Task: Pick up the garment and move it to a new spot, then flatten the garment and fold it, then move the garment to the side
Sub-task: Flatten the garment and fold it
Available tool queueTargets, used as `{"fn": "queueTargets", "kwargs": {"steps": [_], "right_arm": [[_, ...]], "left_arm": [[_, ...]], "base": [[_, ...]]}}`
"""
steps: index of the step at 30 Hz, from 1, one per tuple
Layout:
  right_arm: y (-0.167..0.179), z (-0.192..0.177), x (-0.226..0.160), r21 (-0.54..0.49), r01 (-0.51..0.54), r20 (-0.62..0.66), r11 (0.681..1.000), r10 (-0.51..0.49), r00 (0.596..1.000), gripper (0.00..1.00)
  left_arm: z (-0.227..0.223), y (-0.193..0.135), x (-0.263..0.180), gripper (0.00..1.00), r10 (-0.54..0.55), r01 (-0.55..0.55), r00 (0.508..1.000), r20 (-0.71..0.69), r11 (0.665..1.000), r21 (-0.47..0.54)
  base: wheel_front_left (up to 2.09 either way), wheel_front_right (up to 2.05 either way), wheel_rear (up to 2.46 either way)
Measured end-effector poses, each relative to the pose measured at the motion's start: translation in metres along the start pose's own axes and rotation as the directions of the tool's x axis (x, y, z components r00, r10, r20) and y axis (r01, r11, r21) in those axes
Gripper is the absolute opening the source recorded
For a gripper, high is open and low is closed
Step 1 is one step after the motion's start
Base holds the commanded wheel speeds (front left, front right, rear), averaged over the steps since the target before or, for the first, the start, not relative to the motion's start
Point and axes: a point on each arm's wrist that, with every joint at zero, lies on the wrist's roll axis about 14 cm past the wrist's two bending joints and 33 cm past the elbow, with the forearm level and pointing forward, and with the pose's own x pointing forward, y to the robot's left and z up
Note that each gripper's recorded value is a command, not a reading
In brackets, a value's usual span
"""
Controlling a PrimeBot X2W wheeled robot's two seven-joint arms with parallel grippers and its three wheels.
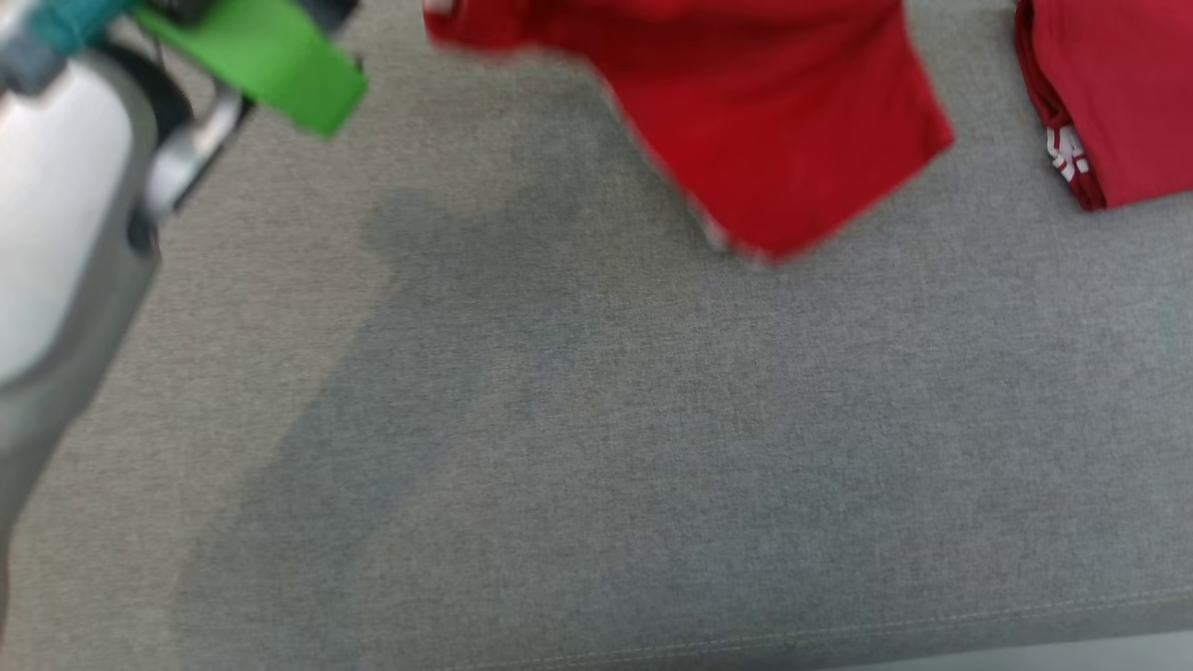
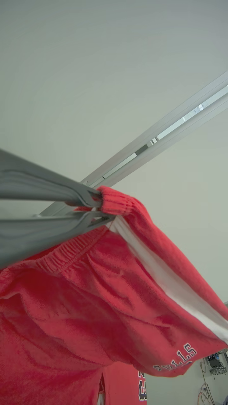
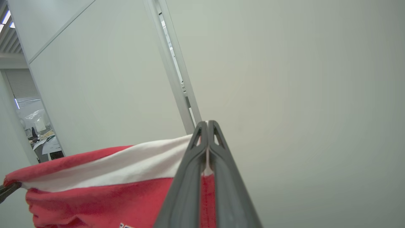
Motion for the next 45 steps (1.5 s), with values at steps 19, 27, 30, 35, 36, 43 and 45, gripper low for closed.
{"fn": "queueTargets", "kwargs": {"steps": [19, 27, 30, 35, 36, 43, 45], "right_arm": [[-0.053, -0.083, -0.118, -0.024, 0.185, -0.24, 0.982, -0.186, 0.953, 0.0], [-0.048, -0.095, -0.213, -0.007, 0.304, -0.416, 0.953, -0.279, 0.865, 0.0], [-0.04, -0.09, -0.243, 0.006, 0.338, -0.456, 0.941, -0.298, 0.838, 0.0], [-0.025, -0.068, -0.273, 0.011, 0.352, -0.473, 0.936, -0.306, 0.826, 0.0], [-0.024, -0.064, -0.276, 0.005, 0.351, -0.474, 0.937, -0.306, 0.825, 0.0], [-0.029, -0.053, -0.263, -0.063, 0.288, -0.514, 0.956, -0.278, 0.811, 0.0], [-0.034, -0.056, -0.244, -0.069, 0.263, -0.522, 0.962, -0.26, 0.813, 0.0]], "left_arm": [[-0.108, -0.137, -0.018, 0.0, -0.304, 0.273, 0.948, -0.094, 0.929, -0.251], [-0.132, -0.227, -0.118, 0.0, -0.494, 0.37, 0.822, -0.283, 0.842, -0.393], [-0.127, -0.243, -0.145, 0.0, -0.525, 0.368, 0.79, -0.318, 0.82, -0.439], [-0.102, -0.256, -0.168, 0.0, -0.553, 0.361, 0.766, -0.328, 0.792, -0.492], [-0.097, -0.257, -0.169, 0.0, -0.554, 0.359, 0.767, -0.324, 0.789, -0.499], [-0.066, -0.249, -0.152, 0.0, -0.507, 0.241, 0.826, -0.248, 0.714, -0.657], [-0.066, -0.249, -0.147, 0.0, -0.505, 0.203, 0.833, -0.228, 0.66, -0.723]], "base": [[0.0, 0.0, 0.0], [0.0, 0.0, 0.0], [0.0, 0.0, 0.0], [0.0, 0.0, 0.0], [0.0, 0.0, 0.0], [0.0, 0.0, 0.0], [0.0, 0.0, 0.0]]}}
